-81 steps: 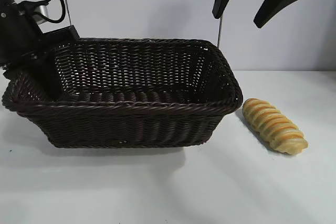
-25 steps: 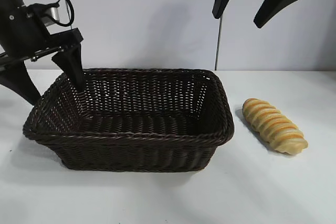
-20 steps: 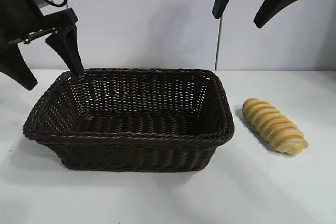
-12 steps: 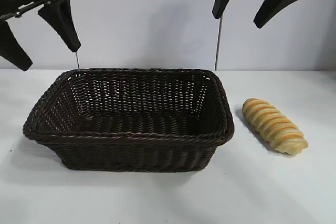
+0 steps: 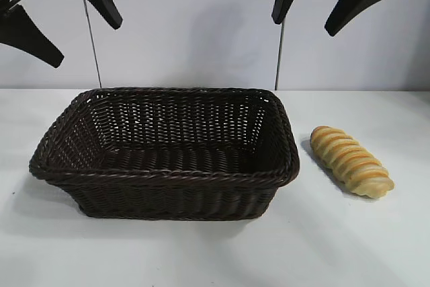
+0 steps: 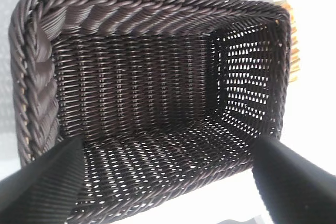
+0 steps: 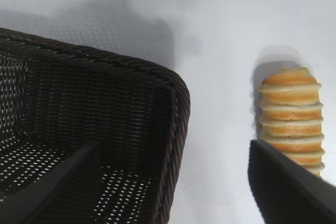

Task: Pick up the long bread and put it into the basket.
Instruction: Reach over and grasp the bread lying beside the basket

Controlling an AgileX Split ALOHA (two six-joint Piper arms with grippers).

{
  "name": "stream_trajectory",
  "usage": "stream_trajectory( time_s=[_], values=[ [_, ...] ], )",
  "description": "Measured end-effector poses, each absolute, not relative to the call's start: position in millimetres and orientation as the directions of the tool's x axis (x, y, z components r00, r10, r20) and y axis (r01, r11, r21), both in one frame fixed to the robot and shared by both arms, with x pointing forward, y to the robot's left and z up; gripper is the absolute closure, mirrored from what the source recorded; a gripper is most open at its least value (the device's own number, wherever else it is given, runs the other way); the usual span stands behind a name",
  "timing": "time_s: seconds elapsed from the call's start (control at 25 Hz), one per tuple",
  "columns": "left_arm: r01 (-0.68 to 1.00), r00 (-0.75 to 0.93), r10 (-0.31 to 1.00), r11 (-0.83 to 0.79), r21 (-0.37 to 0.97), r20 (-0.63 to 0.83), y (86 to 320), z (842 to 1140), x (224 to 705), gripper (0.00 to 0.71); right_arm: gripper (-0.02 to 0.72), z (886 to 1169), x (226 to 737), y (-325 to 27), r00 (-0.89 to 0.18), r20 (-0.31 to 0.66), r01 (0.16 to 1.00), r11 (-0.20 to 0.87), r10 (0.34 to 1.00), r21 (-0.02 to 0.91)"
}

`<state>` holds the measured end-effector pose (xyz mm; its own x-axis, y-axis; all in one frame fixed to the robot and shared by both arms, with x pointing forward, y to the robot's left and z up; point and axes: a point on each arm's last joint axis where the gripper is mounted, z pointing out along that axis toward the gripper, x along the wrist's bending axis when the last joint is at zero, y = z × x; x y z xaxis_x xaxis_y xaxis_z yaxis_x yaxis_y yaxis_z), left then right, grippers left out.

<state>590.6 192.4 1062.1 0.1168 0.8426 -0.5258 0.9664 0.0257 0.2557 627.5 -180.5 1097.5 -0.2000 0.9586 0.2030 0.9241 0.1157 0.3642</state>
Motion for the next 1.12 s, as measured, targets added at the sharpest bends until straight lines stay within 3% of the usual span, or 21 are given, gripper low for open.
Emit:
stream_trajectory(
  time_s=[0.4,0.72,1.12],
  values=[
    [0.964,0.116,0.842,0.031,0.262,-0.527,192,1062,591,0.079,0.146,1095,626,-181,-0.199,0.198,0.933,0.124,0.96,0.337],
    [0.964,0.116,0.842,0.031,0.263,-0.527,192,1062,591,0.079,0.146,1074,636,-190,-0.19,0.089,0.946,0.158,0.978,0.283],
    [0.963,0.116,0.842,0.035,0.268,-0.526,192,1062,592,0.079,0.146,1055,654,-243,-0.047,0.052,0.97,0.033,0.998,0.242]
  ],
)
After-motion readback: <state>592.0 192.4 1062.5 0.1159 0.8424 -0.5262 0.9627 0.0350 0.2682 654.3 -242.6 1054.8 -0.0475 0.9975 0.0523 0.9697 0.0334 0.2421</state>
